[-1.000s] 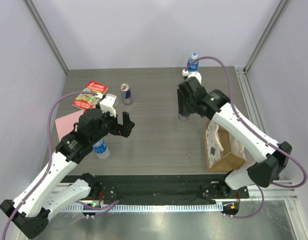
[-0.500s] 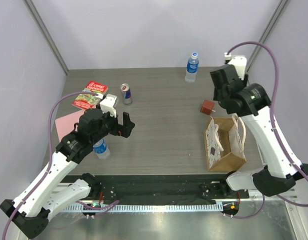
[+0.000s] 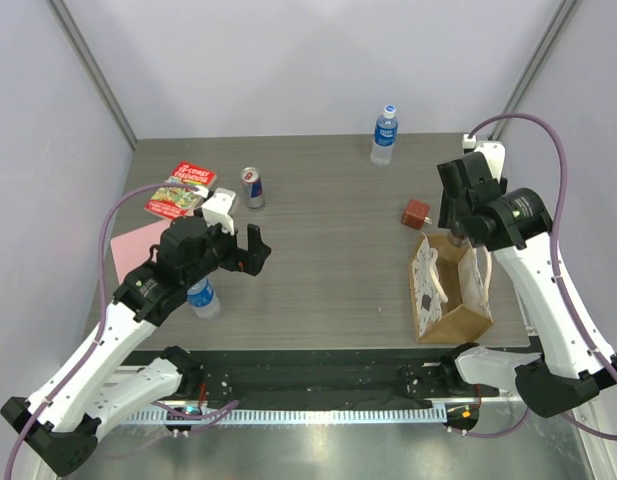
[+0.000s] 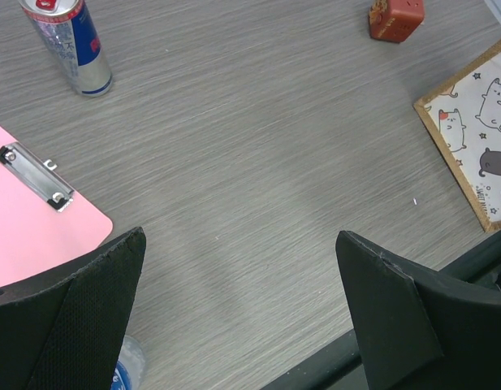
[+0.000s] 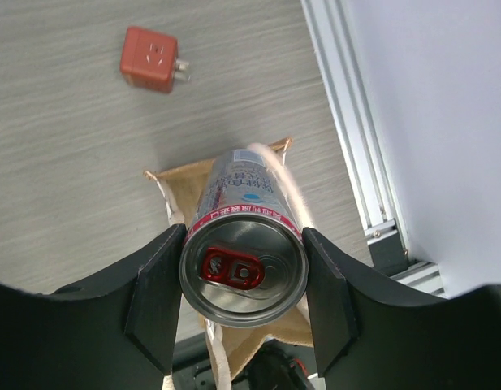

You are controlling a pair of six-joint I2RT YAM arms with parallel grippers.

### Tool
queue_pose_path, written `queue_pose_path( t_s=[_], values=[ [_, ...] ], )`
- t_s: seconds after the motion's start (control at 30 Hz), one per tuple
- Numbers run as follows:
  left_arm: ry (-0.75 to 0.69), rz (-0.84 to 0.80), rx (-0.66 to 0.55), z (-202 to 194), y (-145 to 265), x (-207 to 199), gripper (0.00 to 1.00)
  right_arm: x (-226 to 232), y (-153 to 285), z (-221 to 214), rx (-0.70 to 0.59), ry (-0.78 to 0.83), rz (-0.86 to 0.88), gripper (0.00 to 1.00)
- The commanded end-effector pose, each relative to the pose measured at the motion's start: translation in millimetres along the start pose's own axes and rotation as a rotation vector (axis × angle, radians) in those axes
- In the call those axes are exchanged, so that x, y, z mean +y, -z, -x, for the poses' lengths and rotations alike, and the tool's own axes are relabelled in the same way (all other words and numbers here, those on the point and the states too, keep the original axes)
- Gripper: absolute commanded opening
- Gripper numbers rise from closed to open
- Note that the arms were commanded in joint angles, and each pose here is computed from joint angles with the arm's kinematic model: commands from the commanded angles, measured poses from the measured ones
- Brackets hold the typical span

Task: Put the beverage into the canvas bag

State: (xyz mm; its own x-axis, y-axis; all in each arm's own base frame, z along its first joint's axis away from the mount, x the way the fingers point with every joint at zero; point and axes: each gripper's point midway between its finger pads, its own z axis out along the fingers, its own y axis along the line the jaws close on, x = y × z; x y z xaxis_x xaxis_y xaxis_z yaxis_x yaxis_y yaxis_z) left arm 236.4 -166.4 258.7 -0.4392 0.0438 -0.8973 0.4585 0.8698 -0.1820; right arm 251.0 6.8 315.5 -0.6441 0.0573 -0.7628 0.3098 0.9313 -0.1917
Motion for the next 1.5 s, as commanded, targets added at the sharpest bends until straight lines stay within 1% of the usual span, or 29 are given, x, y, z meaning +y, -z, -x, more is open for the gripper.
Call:
queue_pose_path(
  t_s=[0.0,0.2,0.3,0.37,0.4,0.43,0.53,0.67,0.73,0.83,0.97,1.07,1.1,1.23,1.33,1.47],
  values=[
    [0.009,-0.025,-0.038,9.2,-0.5,-5.6,1.00,9.1,0.0,9.8,-0.046,-0.071,0.038,0.01],
    [0.009,-0.026,-0.041,9.8,0.3,-5.7,1.00,15.6,0.7,16.6,-0.055,-0.084,0.066,0.01],
    [0.009,-0.031,-0.042,9.9,0.7,-6.5,1.00,19.6,-7.5,13.2,-0.049,-0.082,0.056,0.01],
    [0.009,-0.032,-0.038,9.2,0.0,-6.7,1.00,25.5,-21.8,-4.3,-0.017,-0.067,0.047,0.01],
    [0.011,-0.032,-0.038,9.2,0.0,-6.7,1.00,28.5,-26.2,-3.3,-0.042,-0.089,0.054,0.01],
    [0.011,-0.033,-0.040,9.2,0.1,-7.0,1.00,29.1,-38.1,-19.2,-0.015,-0.072,0.031,0.01],
    [0.014,-0.039,-0.038,8.8,-0.5,-8.2,1.00,25.0,-56.9,-34.5,-0.007,-0.093,-0.025,0.01],
    [0.016,-0.039,-0.029,7.4,-2.9,-8.3,1.00,16.8,-73.9,-47.4,0.020,-0.101,-0.082,0.01],
    [0.016,-0.064,-0.022,6.1,-2.9,-12.7,1.00,13.2,-80.8,-51.1,0.027,-0.115,-0.092,0.01],
    [0.016,-0.059,-0.029,7.1,-1.3,-11.8,1.00,14.3,-80.0,-49.5,0.030,-0.131,-0.065,0.01],
    [0.015,-0.059,-0.029,7.2,-1.7,-11.8,1.00,6.4,-86.4,-54.9,0.057,-0.126,-0.094,0.01],
    [0.016,-0.061,-0.024,6.2,-2.8,-12.2,1.00,8.2,-94.5,-62.8,0.094,-0.140,-0.066,0.01],
    [0.016,-0.062,-0.020,5.5,-3.1,-12.3,1.00,12.7,-96.2,-63.2,0.098,-0.150,-0.041,0.01],
    [0.019,-0.065,-0.020,5.4,-3.1,-13.0,1.00,14.4,-103.6,-66.6,0.108,-0.163,-0.036,0.01],
    [0.019,-0.066,-0.023,6.1,-3.2,-13.2,1.00,24.8,-105.1,-67.0,0.114,-0.177,0.015,0.01],
    [0.019,-0.068,-0.024,6.4,-2.7,-13.5,1.00,16.5,-116.2,-73.4,0.104,-0.169,-0.044,0.01]
  ],
)
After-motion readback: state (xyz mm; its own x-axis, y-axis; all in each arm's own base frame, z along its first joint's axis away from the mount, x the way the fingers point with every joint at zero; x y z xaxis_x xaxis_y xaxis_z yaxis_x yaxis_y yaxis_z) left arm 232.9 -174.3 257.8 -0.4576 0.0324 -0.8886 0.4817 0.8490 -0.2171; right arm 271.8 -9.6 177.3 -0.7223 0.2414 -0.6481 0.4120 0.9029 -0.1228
